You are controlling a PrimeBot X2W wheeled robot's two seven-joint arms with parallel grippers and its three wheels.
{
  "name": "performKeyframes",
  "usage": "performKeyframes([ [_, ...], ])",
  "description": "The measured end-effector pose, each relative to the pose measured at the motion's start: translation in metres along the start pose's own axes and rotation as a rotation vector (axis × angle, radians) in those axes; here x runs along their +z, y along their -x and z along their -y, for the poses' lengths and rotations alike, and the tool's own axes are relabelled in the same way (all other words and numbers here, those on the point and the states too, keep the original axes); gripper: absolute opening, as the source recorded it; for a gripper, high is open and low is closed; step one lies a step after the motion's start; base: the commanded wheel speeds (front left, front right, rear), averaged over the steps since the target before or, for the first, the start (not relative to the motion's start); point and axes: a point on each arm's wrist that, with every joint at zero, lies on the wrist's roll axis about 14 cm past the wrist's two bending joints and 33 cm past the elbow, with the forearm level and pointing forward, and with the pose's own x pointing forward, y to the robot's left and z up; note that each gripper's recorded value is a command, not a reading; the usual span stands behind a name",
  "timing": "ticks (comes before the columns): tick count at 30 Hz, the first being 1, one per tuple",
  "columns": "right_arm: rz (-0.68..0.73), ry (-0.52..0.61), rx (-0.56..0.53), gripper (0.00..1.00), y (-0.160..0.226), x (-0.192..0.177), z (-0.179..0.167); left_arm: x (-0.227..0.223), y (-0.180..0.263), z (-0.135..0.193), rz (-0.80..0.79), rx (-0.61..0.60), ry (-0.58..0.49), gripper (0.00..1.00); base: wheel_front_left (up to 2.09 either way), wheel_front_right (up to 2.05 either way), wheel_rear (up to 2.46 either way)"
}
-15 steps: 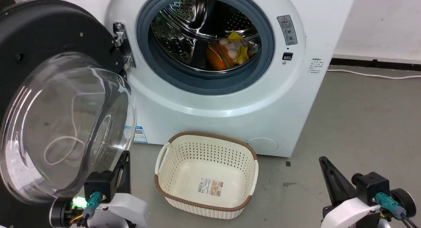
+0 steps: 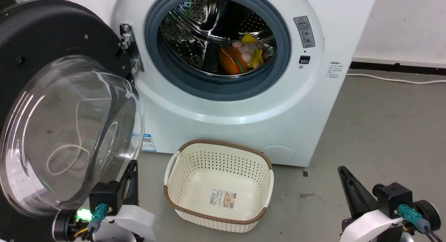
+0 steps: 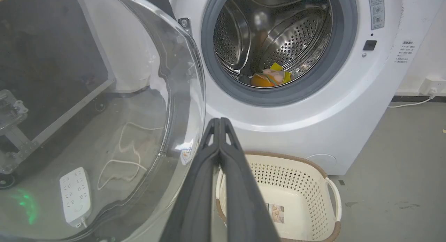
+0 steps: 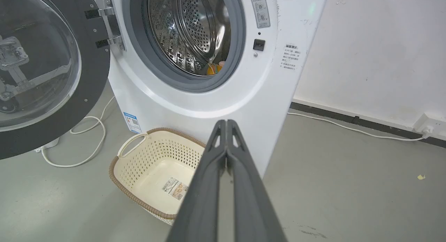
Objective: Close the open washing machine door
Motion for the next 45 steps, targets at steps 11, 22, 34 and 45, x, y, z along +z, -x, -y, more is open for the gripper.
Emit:
performKeyframes([
  [11,0.000,0.000,0.000,0.00,0.0000,0.0000,-0.0001,0.0000,0.0000,-0.0001,0.000,0.000,0.000,0.00,0.00,0.00,0.00],
  [22,0.000,0.000,0.000,0.00,0.0000,0.0000,0.0000,0.0000,0.0000,0.0000,0.000,0.000,0.000,0.00,0.00,0.00,0.00],
  [34,0.000,0.000,0.000,0.00,0.0000,0.0000,0.0000,0.0000,0.0000,0.0001,0.000,0.000,0.000,0.00,0.00,0.00,0.00],
  [45,0.000,0.000,0.000,0.00,0.0000,0.0000,-0.0001,0.0000,0.0000,-0.0001,0.000,0.000,0.000,0.00,0.00,0.00,0.00],
])
